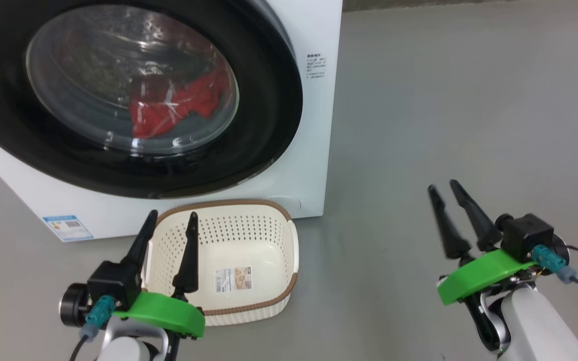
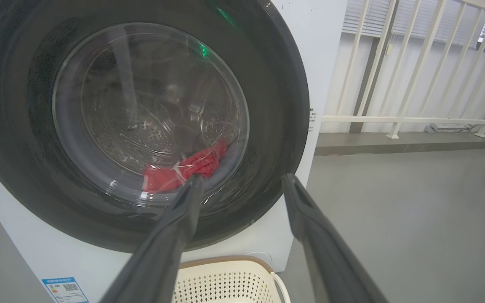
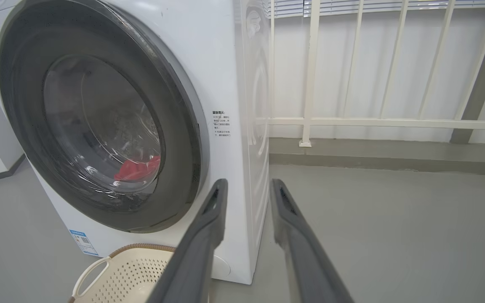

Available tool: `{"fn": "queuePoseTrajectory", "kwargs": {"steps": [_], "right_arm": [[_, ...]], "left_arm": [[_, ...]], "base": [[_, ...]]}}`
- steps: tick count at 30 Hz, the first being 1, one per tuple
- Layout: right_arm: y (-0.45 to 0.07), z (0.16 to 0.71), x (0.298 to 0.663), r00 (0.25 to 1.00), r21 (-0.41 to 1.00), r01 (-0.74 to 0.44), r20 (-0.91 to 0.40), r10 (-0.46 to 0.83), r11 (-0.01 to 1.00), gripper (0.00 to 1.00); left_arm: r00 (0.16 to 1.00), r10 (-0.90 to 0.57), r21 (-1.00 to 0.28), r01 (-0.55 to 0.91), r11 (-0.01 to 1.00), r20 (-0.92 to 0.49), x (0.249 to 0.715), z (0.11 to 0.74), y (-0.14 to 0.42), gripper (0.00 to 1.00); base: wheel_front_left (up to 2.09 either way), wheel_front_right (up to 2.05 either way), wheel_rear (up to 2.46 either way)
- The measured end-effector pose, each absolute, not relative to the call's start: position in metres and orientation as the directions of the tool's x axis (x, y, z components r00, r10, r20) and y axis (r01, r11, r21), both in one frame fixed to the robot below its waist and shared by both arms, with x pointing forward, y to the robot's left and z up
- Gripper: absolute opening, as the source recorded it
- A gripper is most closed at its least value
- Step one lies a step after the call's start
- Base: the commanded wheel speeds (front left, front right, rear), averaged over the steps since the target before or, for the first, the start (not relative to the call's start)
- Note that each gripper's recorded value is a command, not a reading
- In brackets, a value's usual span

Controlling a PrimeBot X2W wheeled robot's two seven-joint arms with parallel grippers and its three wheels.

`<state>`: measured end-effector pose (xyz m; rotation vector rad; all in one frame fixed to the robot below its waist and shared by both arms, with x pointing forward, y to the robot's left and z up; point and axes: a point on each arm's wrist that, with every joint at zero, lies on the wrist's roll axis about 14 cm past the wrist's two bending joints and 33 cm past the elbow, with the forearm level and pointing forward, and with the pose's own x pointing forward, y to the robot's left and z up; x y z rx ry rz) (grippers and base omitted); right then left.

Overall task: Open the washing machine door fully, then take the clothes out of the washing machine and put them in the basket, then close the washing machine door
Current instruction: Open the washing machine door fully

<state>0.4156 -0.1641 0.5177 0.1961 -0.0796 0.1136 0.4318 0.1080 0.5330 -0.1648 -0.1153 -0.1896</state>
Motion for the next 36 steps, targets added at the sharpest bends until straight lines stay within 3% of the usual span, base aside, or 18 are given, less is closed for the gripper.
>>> {"fn": "queuePoseTrajectory", "kwargs": {"steps": [9, 15, 23, 36], "right_arm": [[-0.159, 0.524, 0.446, 0.991, 0.501, -0.115, 0.119, 0.063, 0.858, 0.00], [-0.161, 0.531, 0.468, 0.989, 0.622, -0.127, 0.139, 0.050, 0.772, 0.00], [-0.158, 0.545, 0.505, 0.985, 0.847, -0.159, 0.169, 0.027, 0.507, 0.00], [-0.147, 0.537, 0.569, 0.975, 0.974, -0.154, 0.122, 0.185, 0.167, 0.00]], "left_arm": [[0.975, -0.177, -0.147, 0.196, 0.969, 0.134, 0.447, 0.531, 0.109, 1.00], [0.971, -0.195, -0.151, 0.215, 0.965, 0.138, 0.456, 0.528, 0.103, 1.00], [0.973, -0.188, -0.166, 0.208, 0.964, 0.132, 0.472, 0.520, 0.104, 1.00], [0.980, -0.160, -0.176, 0.179, 0.968, 0.115, 0.494, 0.501, 0.112, 1.00]], "base": [[0.00, 0.00, 0.00], [0.00, 0.00, 0.00], [0.00, 0.00, 0.00], [0.00, 0.00, 0.00]]}}
